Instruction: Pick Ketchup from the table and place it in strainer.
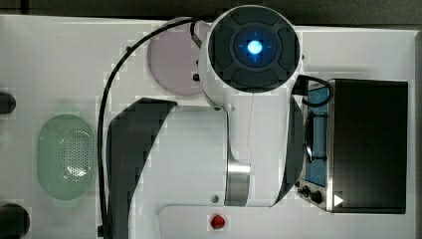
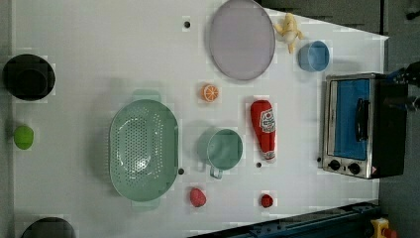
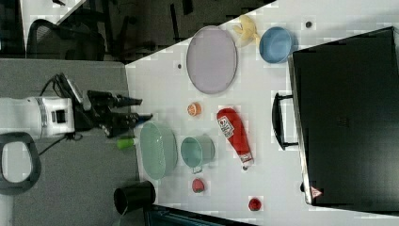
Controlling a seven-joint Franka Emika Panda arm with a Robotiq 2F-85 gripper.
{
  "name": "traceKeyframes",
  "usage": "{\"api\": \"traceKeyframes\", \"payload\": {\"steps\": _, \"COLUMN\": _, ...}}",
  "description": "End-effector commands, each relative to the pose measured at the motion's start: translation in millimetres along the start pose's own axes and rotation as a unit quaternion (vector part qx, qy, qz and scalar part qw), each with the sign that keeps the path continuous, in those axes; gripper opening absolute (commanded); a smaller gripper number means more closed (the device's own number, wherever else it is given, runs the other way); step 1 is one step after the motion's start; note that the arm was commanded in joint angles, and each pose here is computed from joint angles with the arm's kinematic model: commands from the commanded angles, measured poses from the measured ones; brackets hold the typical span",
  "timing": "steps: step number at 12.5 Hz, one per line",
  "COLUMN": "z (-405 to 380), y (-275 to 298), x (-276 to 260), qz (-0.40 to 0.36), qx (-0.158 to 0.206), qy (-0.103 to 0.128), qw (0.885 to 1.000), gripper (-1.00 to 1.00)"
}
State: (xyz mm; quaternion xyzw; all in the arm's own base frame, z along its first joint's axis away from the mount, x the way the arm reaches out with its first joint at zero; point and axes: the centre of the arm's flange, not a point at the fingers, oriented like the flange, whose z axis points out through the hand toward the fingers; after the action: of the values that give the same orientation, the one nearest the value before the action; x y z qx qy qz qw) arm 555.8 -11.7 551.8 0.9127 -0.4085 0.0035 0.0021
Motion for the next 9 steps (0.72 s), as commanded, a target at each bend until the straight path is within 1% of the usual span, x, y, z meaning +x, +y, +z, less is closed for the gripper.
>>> {"api": "traceKeyframes", "payload": {"steps": 1, "z": -52, "y": 78, "x": -33, "qz": -0.025, "qx": -0.006, "qy": -0.012, "qw": 1.000, "gripper": 0.59}}
{"api": "traceKeyframes", "payload": {"steps": 3, "z": -47, "y": 76, "x": -32, "qz": -0.031, "qx": -0.009, "qy": -0.016, "qw": 0.999, "gripper": 0.99}}
{"api": "traceKeyframes", "payload": {"steps": 4, "z": -40, "y": 74, "x": -32, "qz": -0.039, "qx": -0.014, "qy": -0.021, "qw": 0.999, "gripper": 1.00}}
{"api": "traceKeyframes", "payload": {"steps": 6, "z": -17, "y": 69, "x": -32, "qz": -0.057, "qx": -0.029, "qy": -0.039, "qw": 0.997, "gripper": 1.00}}
{"api": "traceKeyframes", "payload": {"steps": 9, "z": 31, "y": 59, "x": -32, "qz": -0.088, "qx": -0.058, "qy": -0.076, "qw": 0.992, "gripper": 1.00}}
